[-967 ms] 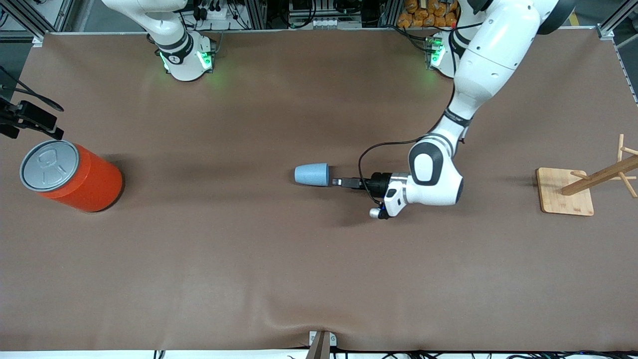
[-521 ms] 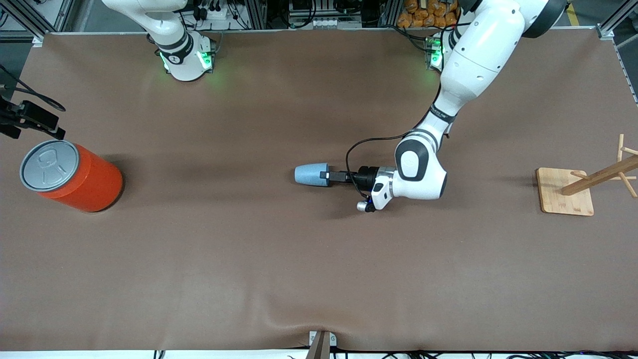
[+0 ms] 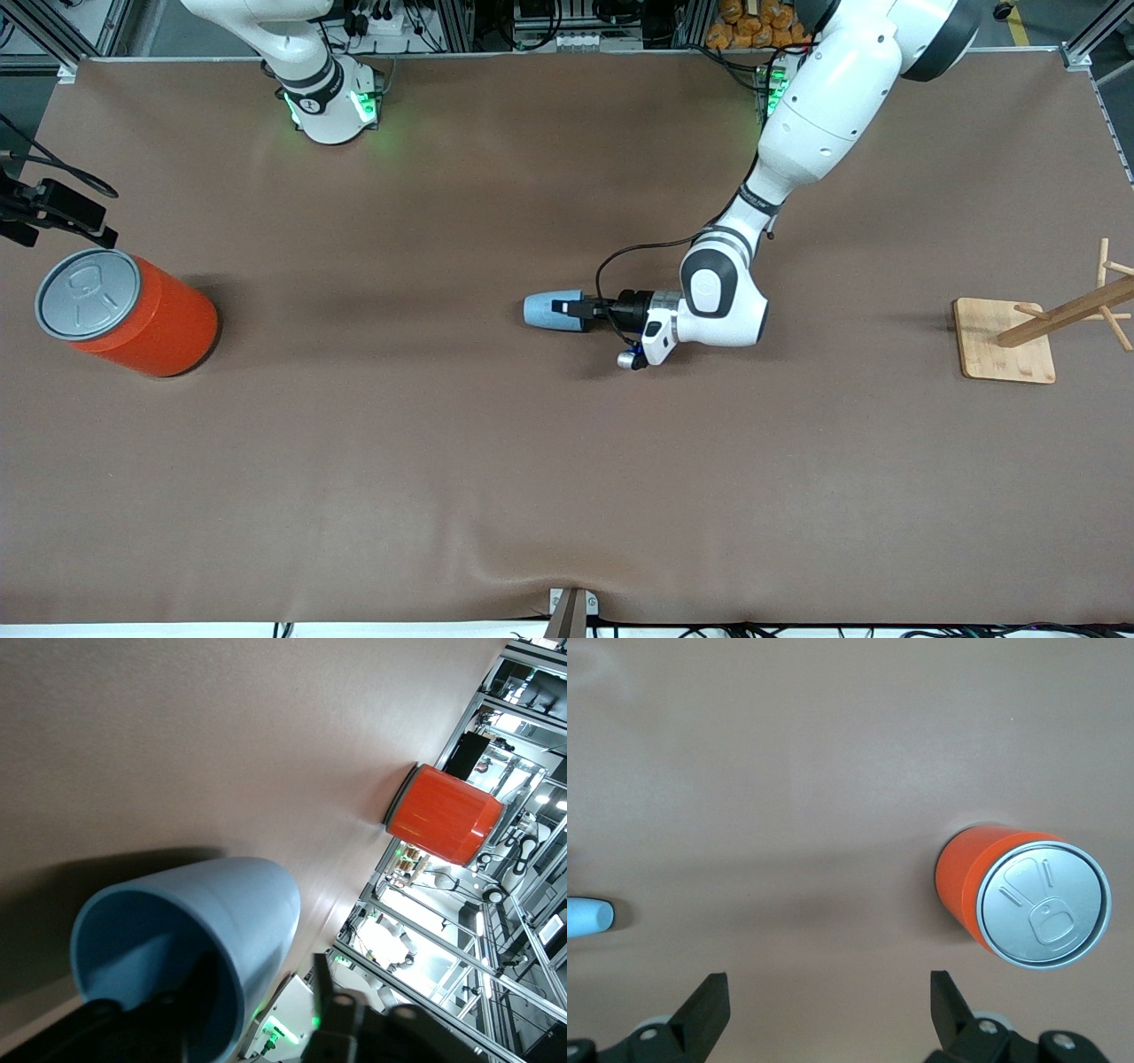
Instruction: Flip cup
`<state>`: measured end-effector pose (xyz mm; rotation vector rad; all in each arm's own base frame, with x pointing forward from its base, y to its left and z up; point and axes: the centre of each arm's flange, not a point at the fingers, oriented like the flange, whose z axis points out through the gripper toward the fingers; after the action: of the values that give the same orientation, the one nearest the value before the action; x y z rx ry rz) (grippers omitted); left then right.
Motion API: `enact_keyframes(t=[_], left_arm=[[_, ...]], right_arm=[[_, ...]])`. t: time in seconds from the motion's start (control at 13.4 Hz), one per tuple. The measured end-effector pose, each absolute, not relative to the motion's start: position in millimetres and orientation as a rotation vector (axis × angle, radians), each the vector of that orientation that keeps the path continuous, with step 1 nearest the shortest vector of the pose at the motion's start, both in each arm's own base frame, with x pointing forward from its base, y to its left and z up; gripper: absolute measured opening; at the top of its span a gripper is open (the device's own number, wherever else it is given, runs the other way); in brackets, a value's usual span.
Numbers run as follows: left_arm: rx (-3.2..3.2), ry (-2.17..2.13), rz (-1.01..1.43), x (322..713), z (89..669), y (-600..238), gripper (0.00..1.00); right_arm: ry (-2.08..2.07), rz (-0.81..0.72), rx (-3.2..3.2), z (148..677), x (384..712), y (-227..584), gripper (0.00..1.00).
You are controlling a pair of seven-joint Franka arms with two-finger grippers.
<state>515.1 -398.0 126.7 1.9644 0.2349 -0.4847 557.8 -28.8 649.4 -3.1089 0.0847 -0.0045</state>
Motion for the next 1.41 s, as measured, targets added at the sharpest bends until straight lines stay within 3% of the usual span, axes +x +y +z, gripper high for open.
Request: enact_keyframes(t=[0.15, 0.3, 0.6, 0.89, 1.04, 1.41], left_arm=[[1.976, 0.238, -0.453, 522, 129, -400, 0.2], [1.978, 0.243, -0.419, 532, 137, -398, 0.07], [2.079, 0.243, -0.328, 573, 170, -364, 0.06], [2.32, 0.268, -0.175, 630, 271, -277, 0.05], [2.53, 0.307, -0.116, 639, 304, -221, 0.05], [2.936, 0.382, -0.079, 639, 292, -125, 0.05]], right_arm=[[0.084, -0.004, -3.109, 649, 558, -28, 1.0], [0.077, -0.002, -3.109, 649, 558, -26, 1.0], [0.065, 0.015, -3.11, 643, 561, -22, 1.0], [0.069, 0.017, -3.11, 642, 562, -22, 1.0], [0.069, 0.017, -3.11, 642, 562, -22, 1.0], [0.092, 0.159, -3.114, 641, 548, -31, 1.0]])
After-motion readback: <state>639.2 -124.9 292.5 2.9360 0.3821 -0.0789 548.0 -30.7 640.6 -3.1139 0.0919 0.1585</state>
